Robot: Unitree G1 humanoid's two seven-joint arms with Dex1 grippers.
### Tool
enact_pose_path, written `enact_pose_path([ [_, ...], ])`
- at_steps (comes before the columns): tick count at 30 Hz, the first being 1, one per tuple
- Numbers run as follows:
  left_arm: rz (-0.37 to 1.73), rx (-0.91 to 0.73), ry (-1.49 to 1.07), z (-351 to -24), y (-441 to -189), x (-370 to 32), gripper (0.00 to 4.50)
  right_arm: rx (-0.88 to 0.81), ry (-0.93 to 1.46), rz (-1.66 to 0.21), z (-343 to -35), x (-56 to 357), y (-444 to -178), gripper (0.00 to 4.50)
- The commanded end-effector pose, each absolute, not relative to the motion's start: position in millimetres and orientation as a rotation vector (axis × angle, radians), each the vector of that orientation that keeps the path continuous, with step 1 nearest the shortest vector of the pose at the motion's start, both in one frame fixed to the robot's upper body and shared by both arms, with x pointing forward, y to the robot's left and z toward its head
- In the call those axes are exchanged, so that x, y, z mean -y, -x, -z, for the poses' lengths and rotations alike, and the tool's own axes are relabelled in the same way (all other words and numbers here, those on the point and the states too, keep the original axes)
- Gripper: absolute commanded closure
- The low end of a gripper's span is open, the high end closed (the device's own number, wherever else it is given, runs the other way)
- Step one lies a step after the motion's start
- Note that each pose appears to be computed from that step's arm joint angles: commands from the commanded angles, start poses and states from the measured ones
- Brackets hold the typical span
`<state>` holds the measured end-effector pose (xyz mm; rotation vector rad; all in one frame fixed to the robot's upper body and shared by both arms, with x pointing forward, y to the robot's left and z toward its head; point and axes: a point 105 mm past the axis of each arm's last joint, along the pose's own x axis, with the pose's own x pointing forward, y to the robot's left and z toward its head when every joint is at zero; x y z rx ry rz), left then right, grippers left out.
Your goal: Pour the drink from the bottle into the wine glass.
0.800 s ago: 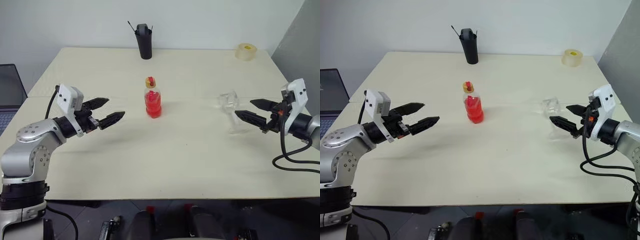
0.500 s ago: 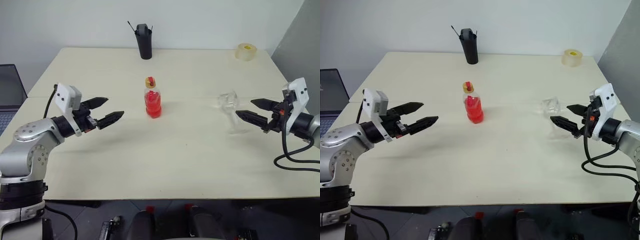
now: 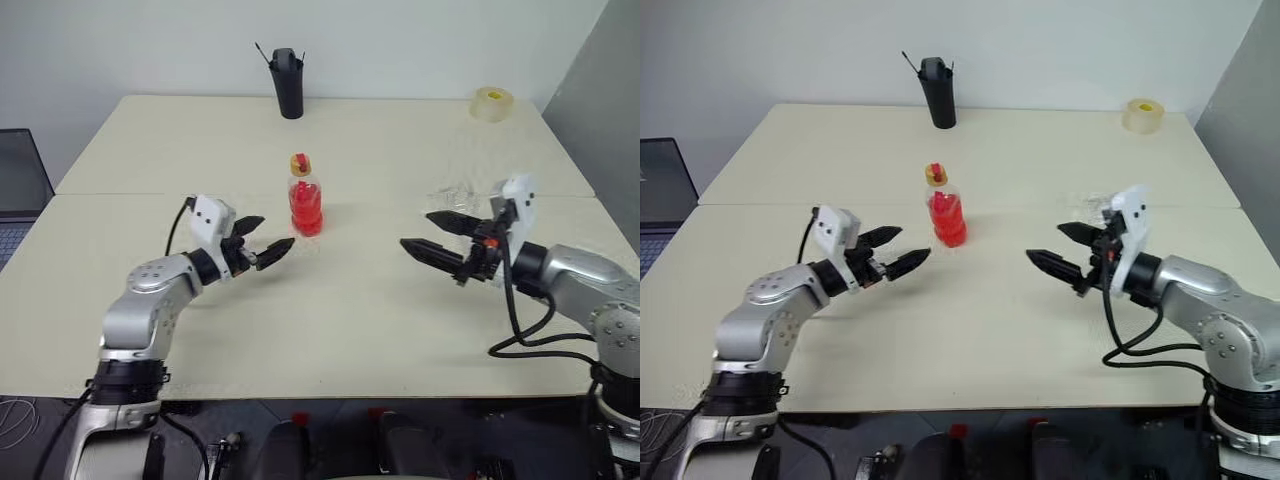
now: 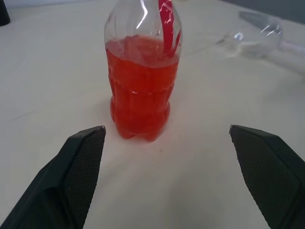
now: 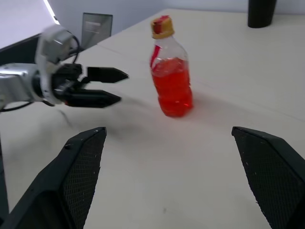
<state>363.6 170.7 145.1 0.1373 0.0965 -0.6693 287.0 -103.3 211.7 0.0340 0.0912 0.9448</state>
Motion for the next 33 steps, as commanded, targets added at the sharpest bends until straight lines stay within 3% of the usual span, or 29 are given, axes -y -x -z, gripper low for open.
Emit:
enact_pose_path([
  [1, 0.624, -0.042, -0.2, -158, -377, -162, 0.03, -0.049, -0.021, -0.975, -219, 86, -282, 0.0],
  [33, 0.601, 0.078, -0.071, -159, -448, -106, 0.03, -0.043, -0.027, -0.992, -217, 64, -280, 0.0],
])
